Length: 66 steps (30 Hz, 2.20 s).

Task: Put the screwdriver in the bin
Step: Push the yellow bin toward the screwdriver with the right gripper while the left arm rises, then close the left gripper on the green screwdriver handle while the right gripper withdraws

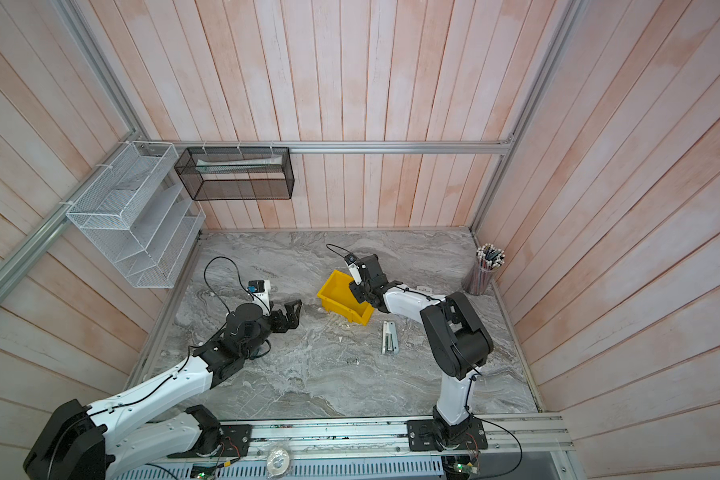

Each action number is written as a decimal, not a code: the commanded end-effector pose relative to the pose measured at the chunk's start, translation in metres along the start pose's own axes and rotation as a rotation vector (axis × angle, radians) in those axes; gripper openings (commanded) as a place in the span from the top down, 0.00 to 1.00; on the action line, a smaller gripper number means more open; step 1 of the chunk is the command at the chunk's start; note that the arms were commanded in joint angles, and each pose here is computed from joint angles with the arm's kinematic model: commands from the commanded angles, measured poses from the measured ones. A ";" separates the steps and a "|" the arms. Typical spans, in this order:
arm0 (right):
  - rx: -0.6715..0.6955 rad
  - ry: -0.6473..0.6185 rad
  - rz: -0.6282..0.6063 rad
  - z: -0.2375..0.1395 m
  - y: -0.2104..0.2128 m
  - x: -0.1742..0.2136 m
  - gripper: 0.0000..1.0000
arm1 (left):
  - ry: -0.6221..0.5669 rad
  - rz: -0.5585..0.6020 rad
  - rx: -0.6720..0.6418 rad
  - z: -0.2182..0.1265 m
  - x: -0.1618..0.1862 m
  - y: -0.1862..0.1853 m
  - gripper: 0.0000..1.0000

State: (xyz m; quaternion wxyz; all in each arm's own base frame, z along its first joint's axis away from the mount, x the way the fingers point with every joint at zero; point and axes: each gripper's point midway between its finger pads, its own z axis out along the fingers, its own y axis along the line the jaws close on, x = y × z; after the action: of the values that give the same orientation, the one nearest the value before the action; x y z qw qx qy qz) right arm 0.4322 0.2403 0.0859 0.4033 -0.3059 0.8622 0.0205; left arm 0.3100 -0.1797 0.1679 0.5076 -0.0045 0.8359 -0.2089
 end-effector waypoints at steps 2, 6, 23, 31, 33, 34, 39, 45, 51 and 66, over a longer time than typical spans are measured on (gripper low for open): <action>-0.009 0.038 0.020 -0.001 0.003 0.005 0.60 | -0.006 -0.026 0.004 0.005 -0.006 -0.003 0.00; -0.018 0.038 0.064 -0.005 0.006 0.008 0.70 | -0.007 -0.054 -0.001 0.004 -0.007 -0.001 0.00; 0.041 0.061 0.418 0.004 0.006 -0.017 0.97 | 0.040 -0.137 -0.168 -0.013 -0.016 0.035 0.00; 0.101 0.078 0.532 0.018 0.020 -0.017 0.99 | 0.151 -0.140 -0.265 -0.005 -0.004 0.049 0.00; 0.116 0.085 0.525 0.021 0.024 -0.015 0.98 | 0.167 -0.136 -0.256 -0.005 0.001 0.049 0.00; 0.124 0.090 0.517 0.022 0.026 -0.014 0.97 | 0.172 -0.128 -0.238 -0.005 0.002 0.047 0.00; 0.147 0.114 0.502 0.026 0.026 -0.006 0.89 | 0.190 -0.124 -0.206 -0.012 0.005 0.044 0.00; 0.114 0.078 0.498 0.018 0.027 -0.018 0.82 | 0.264 -0.109 -0.245 -0.021 0.018 0.052 0.00; 0.078 -0.017 0.473 -0.010 0.022 -0.054 0.64 | 0.310 -0.119 -0.269 -0.034 0.025 0.056 0.00; -0.233 -0.467 0.305 -0.159 0.085 -0.072 0.02 | 0.484 -0.113 -0.449 -0.063 0.050 0.081 0.00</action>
State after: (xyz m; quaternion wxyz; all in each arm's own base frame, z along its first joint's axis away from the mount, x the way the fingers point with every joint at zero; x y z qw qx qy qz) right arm 0.3347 0.2897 0.2205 0.5193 -0.1677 0.8074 0.2244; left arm 0.2595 -0.1088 0.1277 0.2987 -0.1033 0.9451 -0.0827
